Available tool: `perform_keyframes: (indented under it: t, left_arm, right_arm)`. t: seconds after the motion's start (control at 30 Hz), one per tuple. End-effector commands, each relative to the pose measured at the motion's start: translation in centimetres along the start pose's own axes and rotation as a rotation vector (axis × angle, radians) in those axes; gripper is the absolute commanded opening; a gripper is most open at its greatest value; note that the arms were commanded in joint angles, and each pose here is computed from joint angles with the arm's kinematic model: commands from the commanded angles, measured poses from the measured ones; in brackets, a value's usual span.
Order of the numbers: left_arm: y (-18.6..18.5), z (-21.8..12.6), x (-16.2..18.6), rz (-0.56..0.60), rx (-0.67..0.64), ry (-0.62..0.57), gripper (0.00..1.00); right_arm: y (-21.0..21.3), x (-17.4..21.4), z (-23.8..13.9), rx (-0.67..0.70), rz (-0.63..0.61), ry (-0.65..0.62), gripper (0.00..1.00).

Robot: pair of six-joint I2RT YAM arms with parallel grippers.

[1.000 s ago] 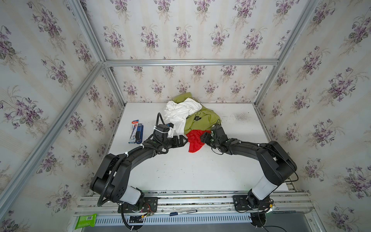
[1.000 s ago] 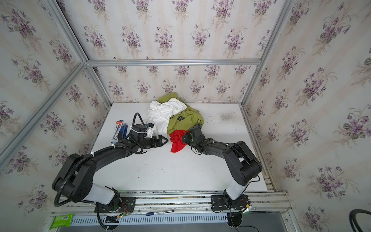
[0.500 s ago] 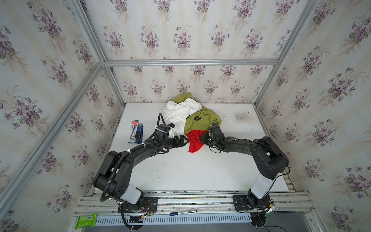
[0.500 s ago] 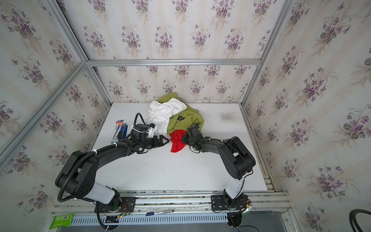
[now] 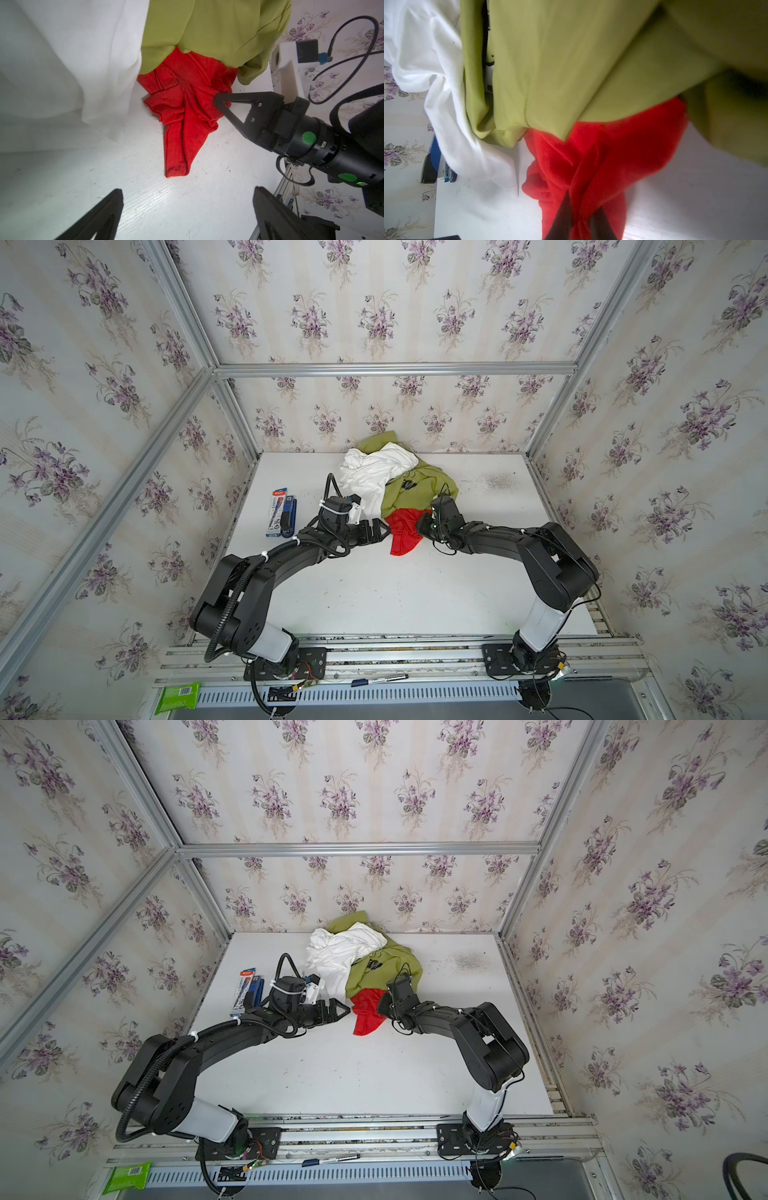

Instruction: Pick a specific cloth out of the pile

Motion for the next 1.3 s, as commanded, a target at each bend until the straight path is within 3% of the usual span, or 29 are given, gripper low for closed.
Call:
perform_keyframes:
  t: [0.0, 0.27, 1.27]
  left_arm:
    - [-0.4, -0.3, -0.6, 0.003, 0.010, -0.025, 1.00]
    - [-1.4, -1.2, -1.5, 0.021, 0.024, -0.059, 1.00]
    - [-4.4, -3.5, -3.2, 0.100, 0.089, -0.103, 1.00]
  right_arm:
    - [1.8, -0.9, -0.8, -0.061, -0.021, -0.025, 0.13]
    - [3.9, -2.0, -2.1, -0.098, -0.077, -0.036, 0.04]
    - [14.1, -8.6, -10.5, -0.277, -0.224, -0.172, 0.00]
Point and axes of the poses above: each gripper's point midway between its finger pads, its own z axis out along the fingers, its own y axis along the line the jaws close on, x = y × z, the point moved 1 cm from there along -z, back along the fingers, and after that the axes turned 3 degrees about z, right-handed, at the moved point
